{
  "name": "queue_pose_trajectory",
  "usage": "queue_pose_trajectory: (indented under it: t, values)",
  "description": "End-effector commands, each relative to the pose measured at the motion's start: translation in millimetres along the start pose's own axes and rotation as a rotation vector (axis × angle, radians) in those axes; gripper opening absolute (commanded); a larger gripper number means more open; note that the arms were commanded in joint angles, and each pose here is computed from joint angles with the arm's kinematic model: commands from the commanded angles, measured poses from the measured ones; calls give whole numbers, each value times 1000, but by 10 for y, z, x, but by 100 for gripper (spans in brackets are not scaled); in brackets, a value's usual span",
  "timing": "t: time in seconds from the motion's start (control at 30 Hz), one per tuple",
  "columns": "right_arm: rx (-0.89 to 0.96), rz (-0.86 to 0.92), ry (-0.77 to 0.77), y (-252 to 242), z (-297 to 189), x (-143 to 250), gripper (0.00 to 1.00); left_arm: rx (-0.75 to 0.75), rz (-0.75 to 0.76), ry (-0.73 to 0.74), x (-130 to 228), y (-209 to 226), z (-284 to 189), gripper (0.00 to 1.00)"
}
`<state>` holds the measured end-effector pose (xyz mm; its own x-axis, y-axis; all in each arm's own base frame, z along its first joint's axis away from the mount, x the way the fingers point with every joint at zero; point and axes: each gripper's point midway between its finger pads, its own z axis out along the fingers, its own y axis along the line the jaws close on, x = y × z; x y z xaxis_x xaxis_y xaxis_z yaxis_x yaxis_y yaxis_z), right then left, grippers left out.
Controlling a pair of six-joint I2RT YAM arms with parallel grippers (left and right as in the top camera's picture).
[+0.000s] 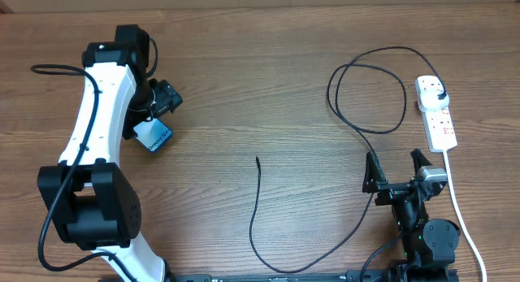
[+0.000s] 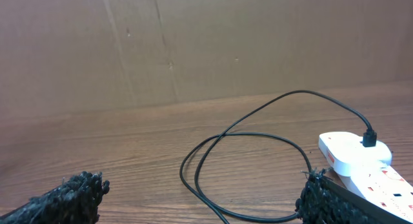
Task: Plug charger to phone and switch on socket
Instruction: 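Lower the left gripper onto the phone, aligning fingers with its sides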
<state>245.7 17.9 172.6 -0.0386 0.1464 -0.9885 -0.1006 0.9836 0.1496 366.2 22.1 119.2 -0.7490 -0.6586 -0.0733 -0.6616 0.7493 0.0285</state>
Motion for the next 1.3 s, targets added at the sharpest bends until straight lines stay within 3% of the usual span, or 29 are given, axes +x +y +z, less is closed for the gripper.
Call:
queue_pose_trajectory:
  t: [0.0,0.33,0.83,1.27]
  values:
    - [4,-4,-5,-8,0,16,100,-44,-64,-64,-146,82,-39,100]
    - [5,-4,-5,-9,0,16,100,-108,-73,-103,-268,276,-37,100]
    - [5,-4,-5,-9,0,16,100,-79,-101,-123,-406,250,100,99]
    - [5,-4,-5,-9,0,16,100,-109,-87,17,-325,122,716,100]
